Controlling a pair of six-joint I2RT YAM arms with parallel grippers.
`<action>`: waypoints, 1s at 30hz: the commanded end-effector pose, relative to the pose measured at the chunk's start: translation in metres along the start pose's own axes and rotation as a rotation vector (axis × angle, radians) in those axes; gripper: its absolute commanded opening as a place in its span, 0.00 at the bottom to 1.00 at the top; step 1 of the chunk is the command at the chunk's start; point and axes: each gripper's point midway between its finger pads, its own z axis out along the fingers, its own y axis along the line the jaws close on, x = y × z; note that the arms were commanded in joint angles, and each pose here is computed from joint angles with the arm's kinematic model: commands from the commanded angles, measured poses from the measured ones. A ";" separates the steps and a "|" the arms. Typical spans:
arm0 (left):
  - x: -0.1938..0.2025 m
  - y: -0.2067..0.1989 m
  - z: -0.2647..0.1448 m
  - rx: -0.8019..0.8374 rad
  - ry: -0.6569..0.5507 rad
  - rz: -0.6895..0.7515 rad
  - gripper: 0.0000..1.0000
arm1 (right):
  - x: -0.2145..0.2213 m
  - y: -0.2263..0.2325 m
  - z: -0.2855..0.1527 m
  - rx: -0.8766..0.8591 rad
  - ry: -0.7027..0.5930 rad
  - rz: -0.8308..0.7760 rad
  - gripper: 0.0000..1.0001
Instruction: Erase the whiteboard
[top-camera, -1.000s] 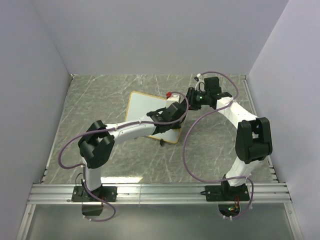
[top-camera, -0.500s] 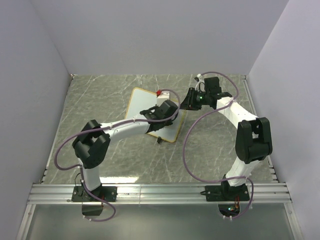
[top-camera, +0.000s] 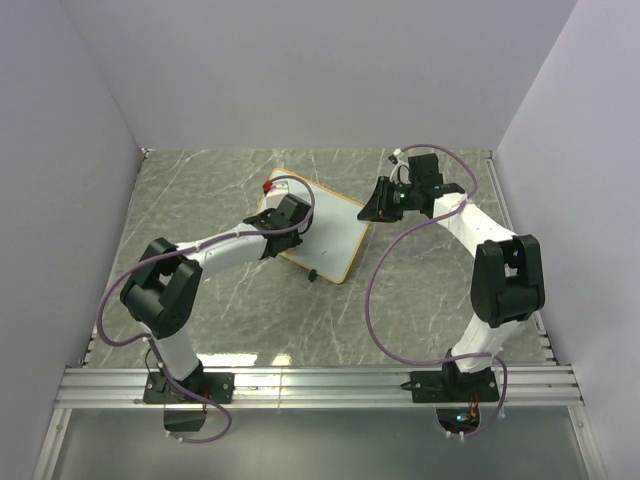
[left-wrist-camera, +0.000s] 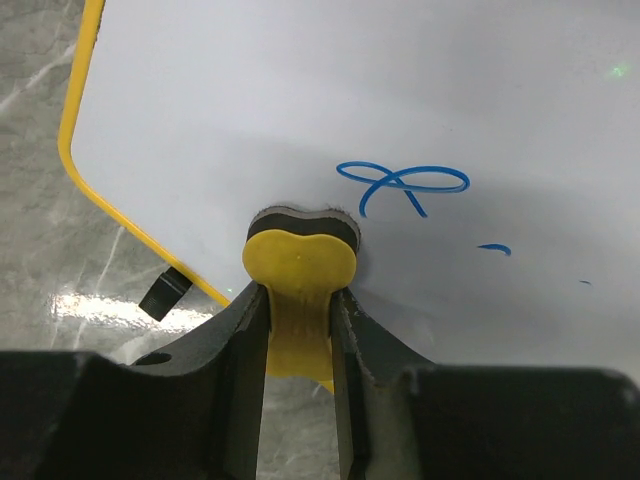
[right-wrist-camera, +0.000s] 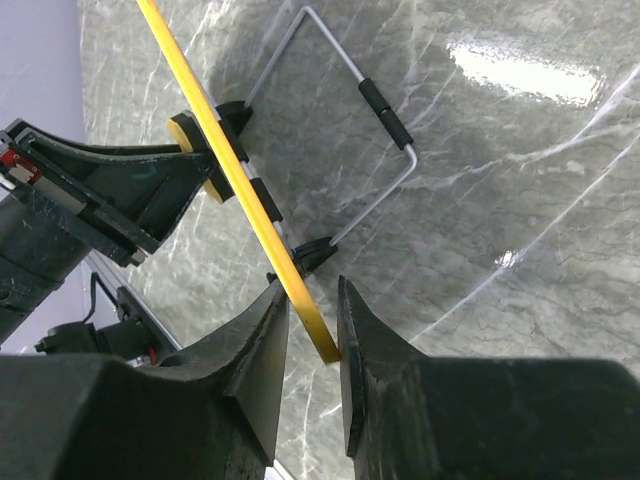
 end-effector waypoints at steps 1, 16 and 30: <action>0.013 0.000 0.005 -0.005 0.026 0.011 0.00 | -0.006 0.005 -0.005 0.010 -0.001 -0.004 0.00; 0.083 -0.142 -0.053 0.284 0.085 0.264 0.00 | -0.015 0.011 -0.003 -0.020 -0.018 0.006 0.00; 0.042 -0.061 -0.025 0.126 0.065 0.102 0.00 | -0.006 0.011 -0.007 -0.027 -0.017 0.004 0.00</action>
